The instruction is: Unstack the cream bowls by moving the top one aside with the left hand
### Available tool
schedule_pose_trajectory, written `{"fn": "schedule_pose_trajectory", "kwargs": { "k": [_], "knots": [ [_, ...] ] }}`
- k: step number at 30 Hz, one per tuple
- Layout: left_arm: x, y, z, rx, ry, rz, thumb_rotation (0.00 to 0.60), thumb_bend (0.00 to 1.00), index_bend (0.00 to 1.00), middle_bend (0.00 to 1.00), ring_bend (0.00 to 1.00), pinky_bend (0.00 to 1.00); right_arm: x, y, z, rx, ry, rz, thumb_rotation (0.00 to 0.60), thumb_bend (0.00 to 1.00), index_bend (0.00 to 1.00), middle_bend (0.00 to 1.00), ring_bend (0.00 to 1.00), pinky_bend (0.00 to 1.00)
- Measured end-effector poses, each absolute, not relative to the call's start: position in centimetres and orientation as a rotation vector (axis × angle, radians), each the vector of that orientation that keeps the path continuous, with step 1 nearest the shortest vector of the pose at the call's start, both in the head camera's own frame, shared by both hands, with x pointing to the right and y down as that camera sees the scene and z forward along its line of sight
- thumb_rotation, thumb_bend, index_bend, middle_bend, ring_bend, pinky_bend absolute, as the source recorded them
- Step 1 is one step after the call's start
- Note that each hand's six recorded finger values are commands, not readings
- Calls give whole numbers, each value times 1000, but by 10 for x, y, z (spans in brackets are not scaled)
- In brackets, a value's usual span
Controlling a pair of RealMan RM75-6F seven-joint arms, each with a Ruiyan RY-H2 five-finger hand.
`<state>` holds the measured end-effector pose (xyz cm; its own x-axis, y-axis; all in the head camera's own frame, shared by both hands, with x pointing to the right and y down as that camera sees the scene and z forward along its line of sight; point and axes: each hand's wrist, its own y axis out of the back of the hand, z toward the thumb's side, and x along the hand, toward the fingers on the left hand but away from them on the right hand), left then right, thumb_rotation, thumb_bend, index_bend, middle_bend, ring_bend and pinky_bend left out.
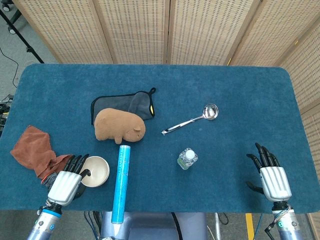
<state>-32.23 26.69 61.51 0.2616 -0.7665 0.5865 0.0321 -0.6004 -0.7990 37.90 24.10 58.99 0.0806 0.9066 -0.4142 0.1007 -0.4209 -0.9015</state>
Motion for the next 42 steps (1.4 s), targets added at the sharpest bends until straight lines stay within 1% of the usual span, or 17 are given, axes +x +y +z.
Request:
{"fn": "schedule_pose_trajectory", "kwargs": {
  "k": [16,20,24,34,42],
  "knots": [
    [-320,270,621,-1813,676,-1408,600,352,548,84,0,41,379,241,590,-1640,-1014,1418,600,156,217,0,0,152],
    [-319,270,621,-1811,674,-1405,600,354,631,93,0,40,379,241,590,-1639,-1015,1419,600,156,217,0,0,152],
    [-319,271,621,-1813,677,-1405,600,357,679,98,0,40,379,241,590,-1639,-1015,1418,600,156,217,0,0,152],
    [-319,268,618,-1801,689,-1393,600,359,693,105,0,40,380,241,590,-1640,-1015,1419,600,156,217,0,0,152],
    [-320,260,612,-1782,714,-1382,600,359,693,105,0,41,380,242,589,-1640,-1014,1419,600,156,217,0,0,152]
  ]
}}
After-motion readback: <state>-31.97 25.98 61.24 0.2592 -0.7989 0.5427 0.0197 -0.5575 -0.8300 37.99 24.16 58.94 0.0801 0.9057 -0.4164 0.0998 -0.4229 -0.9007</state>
